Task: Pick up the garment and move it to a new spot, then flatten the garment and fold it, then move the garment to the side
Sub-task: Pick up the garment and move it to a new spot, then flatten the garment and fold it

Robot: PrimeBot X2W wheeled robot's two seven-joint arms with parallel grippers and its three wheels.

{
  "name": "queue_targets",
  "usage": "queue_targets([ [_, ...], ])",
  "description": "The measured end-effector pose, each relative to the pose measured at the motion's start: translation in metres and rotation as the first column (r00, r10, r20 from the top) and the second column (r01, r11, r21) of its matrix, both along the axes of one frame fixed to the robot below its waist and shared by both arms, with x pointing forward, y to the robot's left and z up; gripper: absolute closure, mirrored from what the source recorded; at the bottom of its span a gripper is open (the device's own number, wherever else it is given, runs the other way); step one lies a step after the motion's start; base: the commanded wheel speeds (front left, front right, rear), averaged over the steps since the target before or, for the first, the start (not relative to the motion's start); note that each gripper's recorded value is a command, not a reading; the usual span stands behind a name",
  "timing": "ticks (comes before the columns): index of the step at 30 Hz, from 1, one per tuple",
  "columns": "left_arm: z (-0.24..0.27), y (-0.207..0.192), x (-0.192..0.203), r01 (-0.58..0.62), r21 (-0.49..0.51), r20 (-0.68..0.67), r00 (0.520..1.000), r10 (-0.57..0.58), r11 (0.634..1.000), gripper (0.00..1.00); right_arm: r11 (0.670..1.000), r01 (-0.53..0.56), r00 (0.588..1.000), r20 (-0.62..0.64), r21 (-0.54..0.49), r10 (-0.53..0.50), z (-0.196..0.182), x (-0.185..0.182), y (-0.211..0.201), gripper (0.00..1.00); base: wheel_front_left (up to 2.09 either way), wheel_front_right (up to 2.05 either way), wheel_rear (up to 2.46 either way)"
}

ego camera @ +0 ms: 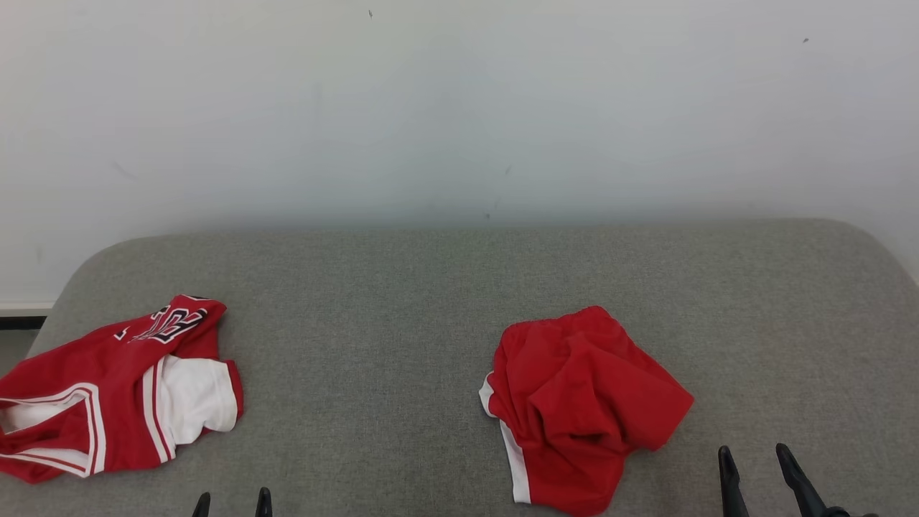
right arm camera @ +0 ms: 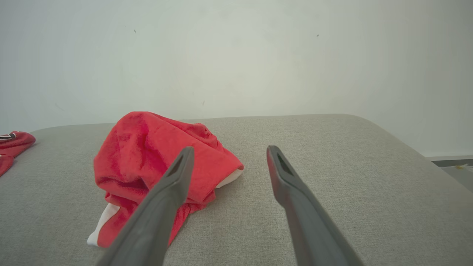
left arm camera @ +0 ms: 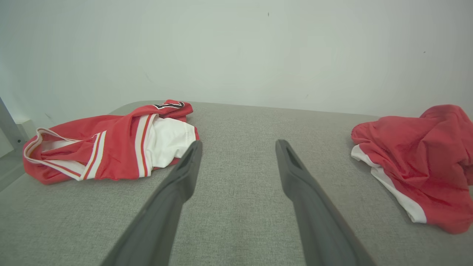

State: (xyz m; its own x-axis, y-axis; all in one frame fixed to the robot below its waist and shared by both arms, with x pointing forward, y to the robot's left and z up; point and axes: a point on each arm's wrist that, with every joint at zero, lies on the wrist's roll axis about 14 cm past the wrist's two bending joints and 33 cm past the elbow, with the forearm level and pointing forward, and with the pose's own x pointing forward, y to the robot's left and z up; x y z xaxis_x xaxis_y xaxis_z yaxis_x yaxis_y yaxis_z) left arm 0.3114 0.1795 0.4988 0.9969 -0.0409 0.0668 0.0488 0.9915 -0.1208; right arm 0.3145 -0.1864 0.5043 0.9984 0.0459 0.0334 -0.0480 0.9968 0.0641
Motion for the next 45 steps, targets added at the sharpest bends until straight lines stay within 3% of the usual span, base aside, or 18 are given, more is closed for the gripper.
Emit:
queue_targets([
  [36, -0.022, -0.001, 0.003, 0.015, -0.004, -0.066, 0.998, -0.015, 1.000, 0.00, 0.999, 0.022, 0.999, -0.033, 0.034, -0.021, -0.010, -0.008, -0.004, 0.00, 0.00, 0.00, 0.00],
  [45, -0.023, -0.021, 0.025, 0.085, -0.024, -0.082, 0.993, -0.087, 0.996, 0.00, 0.998, 0.052, 0.999, -0.018, 0.042, -0.051, -0.006, -0.011, -0.011, 0.00, 0.00, 0.00, 0.00],
])
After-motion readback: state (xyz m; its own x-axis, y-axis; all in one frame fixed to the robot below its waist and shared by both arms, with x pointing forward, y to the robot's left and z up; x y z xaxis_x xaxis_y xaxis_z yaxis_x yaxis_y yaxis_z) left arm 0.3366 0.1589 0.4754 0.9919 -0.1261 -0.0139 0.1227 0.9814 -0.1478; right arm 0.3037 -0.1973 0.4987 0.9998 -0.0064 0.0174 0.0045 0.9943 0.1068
